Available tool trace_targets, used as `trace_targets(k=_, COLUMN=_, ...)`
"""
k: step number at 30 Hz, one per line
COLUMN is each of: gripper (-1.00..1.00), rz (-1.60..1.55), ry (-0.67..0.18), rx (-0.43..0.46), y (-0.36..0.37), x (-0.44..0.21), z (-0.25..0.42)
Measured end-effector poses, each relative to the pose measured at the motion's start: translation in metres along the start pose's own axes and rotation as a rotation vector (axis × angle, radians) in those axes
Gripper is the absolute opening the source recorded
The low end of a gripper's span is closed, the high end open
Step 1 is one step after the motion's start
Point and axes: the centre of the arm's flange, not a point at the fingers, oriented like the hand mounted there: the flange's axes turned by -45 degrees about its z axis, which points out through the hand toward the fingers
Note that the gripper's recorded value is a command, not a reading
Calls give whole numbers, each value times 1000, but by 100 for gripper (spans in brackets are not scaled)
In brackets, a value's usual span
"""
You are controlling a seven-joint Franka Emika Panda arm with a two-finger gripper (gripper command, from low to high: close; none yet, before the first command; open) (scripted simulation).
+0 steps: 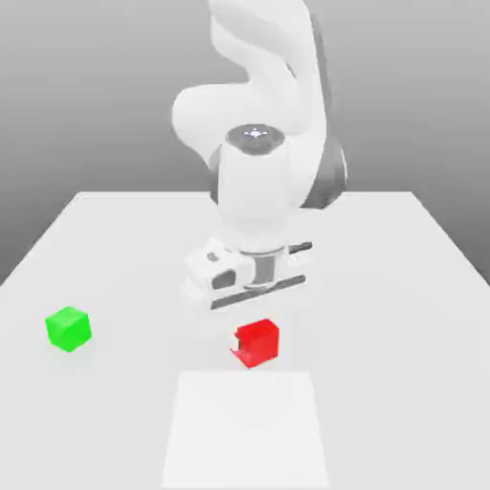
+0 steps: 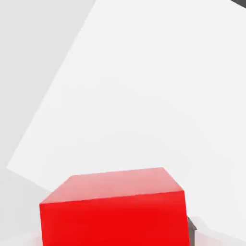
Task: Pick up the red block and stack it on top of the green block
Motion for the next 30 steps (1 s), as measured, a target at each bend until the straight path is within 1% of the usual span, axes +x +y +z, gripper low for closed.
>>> trace_targets(k=5, gripper=-100, rz=379, ry=4, rx=-3, y=67, x=-26, z=-10)
trace_targets(k=10, gripper=-100, rz=767, ry=6, rx=-4, y=129, x=-68, z=-19)
trace_targets(k=20, gripper=-100, rz=1546, ry=0, rx=-1, y=220, x=-193, z=-32)
trace_targets(k=22, gripper=-100, rz=1608, ry=-3, rx=17, y=225, x=-203, z=-27)
trace_targets(k=26, gripper=-100, rz=1624, ry=-6, rx=54, y=226, x=-202, z=-9)
trace_targets(k=30, gripper=-100, rz=1621, ry=-7, rx=66, y=226, x=-199, z=9)
